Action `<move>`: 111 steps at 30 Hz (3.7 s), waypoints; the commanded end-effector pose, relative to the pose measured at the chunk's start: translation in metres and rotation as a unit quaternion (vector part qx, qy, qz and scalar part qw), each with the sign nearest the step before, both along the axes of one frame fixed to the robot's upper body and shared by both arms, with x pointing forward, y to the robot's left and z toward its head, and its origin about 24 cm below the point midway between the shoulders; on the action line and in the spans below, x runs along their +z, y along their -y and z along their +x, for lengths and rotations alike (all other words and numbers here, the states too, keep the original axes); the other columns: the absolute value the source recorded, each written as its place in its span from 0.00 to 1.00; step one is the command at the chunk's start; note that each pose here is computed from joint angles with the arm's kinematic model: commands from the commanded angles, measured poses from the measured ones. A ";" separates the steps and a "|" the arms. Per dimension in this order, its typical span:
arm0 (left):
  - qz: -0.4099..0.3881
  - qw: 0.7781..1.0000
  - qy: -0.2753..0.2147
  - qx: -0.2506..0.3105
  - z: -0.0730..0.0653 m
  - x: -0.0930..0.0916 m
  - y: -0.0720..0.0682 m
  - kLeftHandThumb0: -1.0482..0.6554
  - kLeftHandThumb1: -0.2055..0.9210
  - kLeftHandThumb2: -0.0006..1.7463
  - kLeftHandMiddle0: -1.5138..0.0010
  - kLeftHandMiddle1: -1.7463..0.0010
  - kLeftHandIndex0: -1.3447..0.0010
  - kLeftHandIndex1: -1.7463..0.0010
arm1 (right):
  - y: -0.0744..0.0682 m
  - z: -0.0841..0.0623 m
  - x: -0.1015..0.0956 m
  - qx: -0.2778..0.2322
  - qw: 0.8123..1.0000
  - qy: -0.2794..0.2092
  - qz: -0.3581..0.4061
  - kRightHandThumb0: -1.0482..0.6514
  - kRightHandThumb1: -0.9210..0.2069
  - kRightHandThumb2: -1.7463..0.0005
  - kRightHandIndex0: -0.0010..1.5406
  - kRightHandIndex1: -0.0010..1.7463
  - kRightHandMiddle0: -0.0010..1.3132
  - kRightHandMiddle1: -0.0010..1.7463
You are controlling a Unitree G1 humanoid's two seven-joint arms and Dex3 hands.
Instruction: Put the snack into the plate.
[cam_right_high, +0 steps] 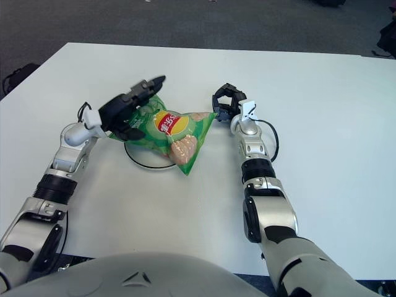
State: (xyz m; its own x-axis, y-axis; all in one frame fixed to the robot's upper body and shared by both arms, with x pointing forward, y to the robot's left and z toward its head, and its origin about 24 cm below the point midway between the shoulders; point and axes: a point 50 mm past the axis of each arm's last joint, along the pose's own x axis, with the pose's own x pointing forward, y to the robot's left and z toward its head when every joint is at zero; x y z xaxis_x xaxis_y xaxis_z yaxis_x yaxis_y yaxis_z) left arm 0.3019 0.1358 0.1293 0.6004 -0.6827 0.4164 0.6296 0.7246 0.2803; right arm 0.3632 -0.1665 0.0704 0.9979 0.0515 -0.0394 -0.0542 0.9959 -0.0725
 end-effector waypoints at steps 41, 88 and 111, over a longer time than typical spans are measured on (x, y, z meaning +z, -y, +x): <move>-0.226 0.866 -0.150 0.420 -0.009 -0.003 -0.064 0.38 0.87 0.42 0.65 0.24 0.80 0.02 | 0.006 -0.005 -0.024 0.012 0.997 -0.075 0.018 0.34 0.50 0.28 0.83 1.00 0.44 1.00; -0.117 0.850 -0.269 0.437 0.011 -0.078 -0.061 0.37 0.63 0.62 0.26 0.00 0.65 0.00 | 0.000 -0.011 -0.024 0.021 0.999 -0.045 0.006 0.34 0.49 0.29 0.80 1.00 0.44 1.00; -0.053 0.882 -0.234 0.406 0.013 -0.079 -0.054 0.36 0.58 0.66 0.19 0.00 0.62 0.00 | -0.010 -0.035 -0.023 0.008 0.999 0.043 0.025 0.32 0.60 0.20 0.83 1.00 0.51 1.00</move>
